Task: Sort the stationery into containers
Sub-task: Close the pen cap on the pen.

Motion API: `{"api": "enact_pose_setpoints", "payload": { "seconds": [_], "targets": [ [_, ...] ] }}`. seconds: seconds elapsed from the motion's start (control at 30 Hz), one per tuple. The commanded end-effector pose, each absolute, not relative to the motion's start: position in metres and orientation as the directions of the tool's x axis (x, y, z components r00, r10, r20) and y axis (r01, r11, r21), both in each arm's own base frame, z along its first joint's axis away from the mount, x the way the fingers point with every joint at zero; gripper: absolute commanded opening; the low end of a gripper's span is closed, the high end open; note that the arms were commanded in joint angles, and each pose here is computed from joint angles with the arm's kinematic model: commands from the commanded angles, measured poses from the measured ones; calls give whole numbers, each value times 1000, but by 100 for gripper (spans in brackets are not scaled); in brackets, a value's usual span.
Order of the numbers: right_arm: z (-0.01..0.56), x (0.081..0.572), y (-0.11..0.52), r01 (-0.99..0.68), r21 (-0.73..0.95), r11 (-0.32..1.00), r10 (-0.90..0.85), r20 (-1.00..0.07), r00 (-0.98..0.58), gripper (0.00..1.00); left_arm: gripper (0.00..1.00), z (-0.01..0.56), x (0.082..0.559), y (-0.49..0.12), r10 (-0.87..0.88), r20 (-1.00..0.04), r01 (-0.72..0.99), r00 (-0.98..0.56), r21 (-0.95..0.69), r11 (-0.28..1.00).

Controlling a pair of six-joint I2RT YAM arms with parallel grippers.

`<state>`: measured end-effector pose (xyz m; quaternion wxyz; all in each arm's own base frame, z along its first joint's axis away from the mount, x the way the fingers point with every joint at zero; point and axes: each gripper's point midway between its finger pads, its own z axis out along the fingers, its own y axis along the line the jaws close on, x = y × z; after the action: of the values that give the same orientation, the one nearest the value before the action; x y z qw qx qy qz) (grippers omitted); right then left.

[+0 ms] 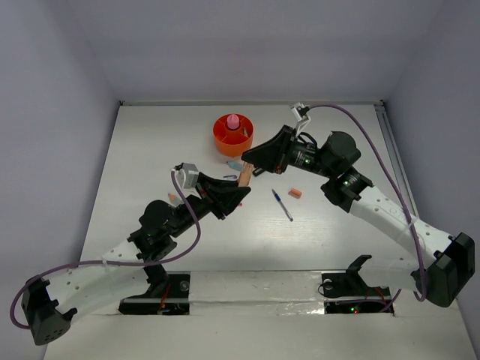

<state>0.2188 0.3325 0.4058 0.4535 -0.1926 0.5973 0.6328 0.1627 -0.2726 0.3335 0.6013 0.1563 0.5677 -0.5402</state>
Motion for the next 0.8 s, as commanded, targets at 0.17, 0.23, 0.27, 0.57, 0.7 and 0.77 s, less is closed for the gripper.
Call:
{"api": "enact_pose_setpoints", "payload": {
  "seconds": [0.17, 0.23, 0.27, 0.57, 0.7, 0.77],
  "targets": [
    [387, 212, 341, -740, 664, 106, 305, -730, -611, 0, 0, 397, 149, -248, -634, -771, 889, -60, -330, 317],
    [388, 210, 341, -748, 654, 113, 308, -739, -600, 0, 0, 397, 153, -248, -631, -773, 877, -66, -347, 333],
    [389, 207, 342, -760, 640, 112, 304, -750, -588, 0, 0, 397, 155, -248, -628, -776, 872, -69, -353, 339],
    [364, 194, 361, -787, 586, 194, 239, -806, -542, 0, 0, 416, 161, -250, -655, -752, 861, -80, -383, 334],
    [345, 191, 362, -801, 549, 240, 221, -834, -505, 0, 0, 429, 161, -244, -678, -729, 850, -93, -413, 327],
    [338, 188, 358, -806, 539, 245, 215, -841, -497, 0, 0, 434, 157, -241, -686, -721, 852, -103, -419, 313]
  ]
}}
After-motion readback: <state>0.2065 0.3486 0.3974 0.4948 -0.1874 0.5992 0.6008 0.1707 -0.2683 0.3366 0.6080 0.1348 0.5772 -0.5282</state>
